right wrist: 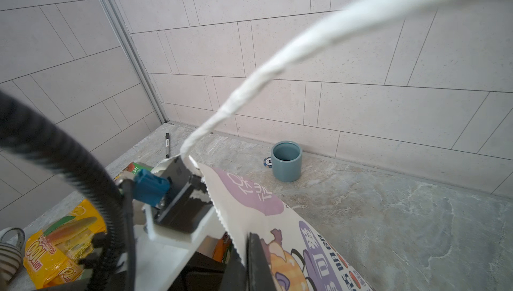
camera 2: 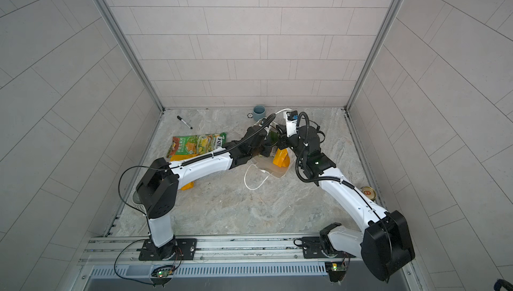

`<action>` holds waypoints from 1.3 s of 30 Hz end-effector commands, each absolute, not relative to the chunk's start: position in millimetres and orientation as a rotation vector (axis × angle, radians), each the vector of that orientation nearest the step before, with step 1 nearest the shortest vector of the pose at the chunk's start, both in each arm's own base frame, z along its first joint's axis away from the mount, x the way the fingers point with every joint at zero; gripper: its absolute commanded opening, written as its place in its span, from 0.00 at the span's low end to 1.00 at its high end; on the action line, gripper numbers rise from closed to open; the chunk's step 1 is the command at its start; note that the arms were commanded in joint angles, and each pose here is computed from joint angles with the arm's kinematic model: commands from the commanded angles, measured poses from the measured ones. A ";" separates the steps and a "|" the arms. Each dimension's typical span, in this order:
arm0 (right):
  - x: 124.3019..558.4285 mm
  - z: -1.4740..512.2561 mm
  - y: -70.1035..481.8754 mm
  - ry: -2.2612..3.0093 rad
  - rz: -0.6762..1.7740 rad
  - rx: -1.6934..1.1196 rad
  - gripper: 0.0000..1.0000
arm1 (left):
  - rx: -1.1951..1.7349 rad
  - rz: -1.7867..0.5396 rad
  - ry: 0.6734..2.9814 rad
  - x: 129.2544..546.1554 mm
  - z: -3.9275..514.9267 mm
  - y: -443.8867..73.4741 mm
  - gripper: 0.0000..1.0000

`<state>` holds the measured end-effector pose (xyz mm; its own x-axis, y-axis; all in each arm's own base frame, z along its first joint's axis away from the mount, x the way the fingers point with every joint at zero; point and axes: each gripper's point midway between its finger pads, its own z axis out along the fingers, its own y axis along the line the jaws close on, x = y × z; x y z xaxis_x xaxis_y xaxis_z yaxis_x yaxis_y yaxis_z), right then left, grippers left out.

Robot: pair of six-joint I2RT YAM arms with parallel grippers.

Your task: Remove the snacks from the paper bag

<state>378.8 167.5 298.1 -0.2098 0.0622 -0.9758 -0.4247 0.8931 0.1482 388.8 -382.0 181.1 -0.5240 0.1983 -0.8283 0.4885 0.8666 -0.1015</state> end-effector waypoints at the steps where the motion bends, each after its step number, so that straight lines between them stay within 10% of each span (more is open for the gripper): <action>1: 376.9 310.7 173.3 1.680 0.491 -0.282 0.00 | 0.495 -0.371 2.111 389.1 193.5 -378.3 0.19; 8: 376.4 311.4 172.8 1.678 0.491 -0.282 0.00 | 0.503 -0.339 2.169 391.9 172.5 -380.8 0.42; 25: 375.8 309.1 174.3 1.676 0.501 -0.286 0.00 | 0.494 -0.209 2.325 405.0 100.8 -386.1 0.53; 39: 377.3 305.6 175.3 1.679 0.502 -0.288 0.00 | 0.542 -0.346 2.290 407.5 93.6 -411.1 0.18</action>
<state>382.3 160.9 295.1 -0.2011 0.0681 -0.9772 -0.3970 0.9063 0.1449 406.6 -407.0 96.1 -0.6398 0.2708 -0.7192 0.4594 0.8850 -0.0755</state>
